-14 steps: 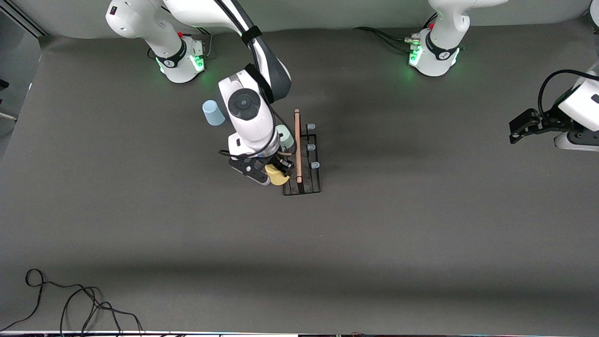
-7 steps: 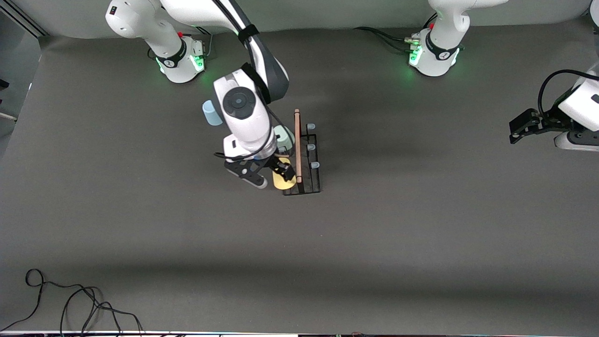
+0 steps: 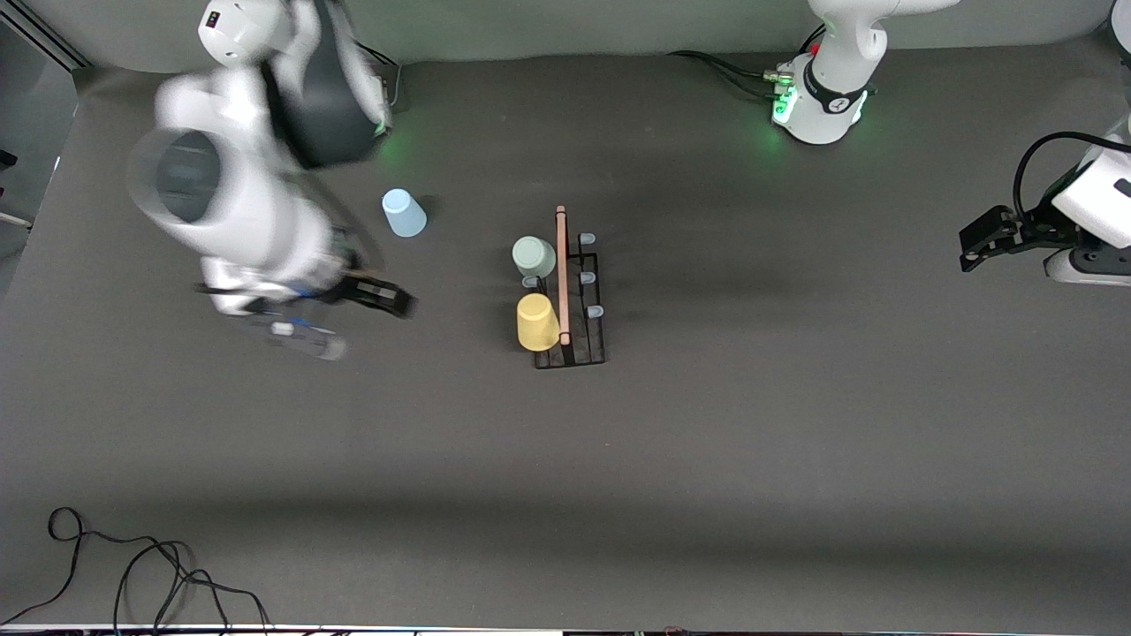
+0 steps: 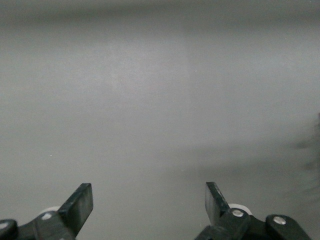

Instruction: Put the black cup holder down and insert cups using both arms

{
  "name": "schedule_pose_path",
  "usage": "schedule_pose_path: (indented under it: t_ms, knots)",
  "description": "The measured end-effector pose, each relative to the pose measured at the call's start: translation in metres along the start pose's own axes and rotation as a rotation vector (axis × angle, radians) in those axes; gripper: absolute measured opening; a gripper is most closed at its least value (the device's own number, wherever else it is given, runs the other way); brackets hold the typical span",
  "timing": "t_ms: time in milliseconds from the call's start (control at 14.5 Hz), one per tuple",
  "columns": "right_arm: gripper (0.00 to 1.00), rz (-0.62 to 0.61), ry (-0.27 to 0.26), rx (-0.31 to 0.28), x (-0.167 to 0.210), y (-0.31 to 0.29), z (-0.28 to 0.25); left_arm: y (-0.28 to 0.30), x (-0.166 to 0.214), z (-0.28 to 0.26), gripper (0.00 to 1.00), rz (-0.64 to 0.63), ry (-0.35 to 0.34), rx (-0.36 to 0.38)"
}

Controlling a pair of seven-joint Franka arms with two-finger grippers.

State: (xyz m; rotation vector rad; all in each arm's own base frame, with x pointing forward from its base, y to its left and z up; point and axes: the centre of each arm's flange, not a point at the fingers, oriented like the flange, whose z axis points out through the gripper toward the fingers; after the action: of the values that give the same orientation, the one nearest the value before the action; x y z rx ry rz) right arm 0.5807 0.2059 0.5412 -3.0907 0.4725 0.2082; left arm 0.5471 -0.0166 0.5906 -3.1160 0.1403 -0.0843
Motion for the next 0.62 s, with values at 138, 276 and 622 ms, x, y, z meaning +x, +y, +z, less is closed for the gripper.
schedule_pose_path:
  t_ms: [138,276,622]
  knots:
    - [1.0,-0.055,-0.037,0.025,0.012,0.065,-0.03,0.002,0.0,0.0,1.0,0.001,0.0,0.0]
    - [1.0,-0.078,-0.06,0.036,0.022,0.13,-0.052,0.003,0.0,0.0,1.0,0.0,0.0,0.0]
    - [1.0,-0.104,-0.036,-0.02,0.03,0.203,-0.073,0.007,0.0,0.0,1.0,-0.007,0.001,0.0]
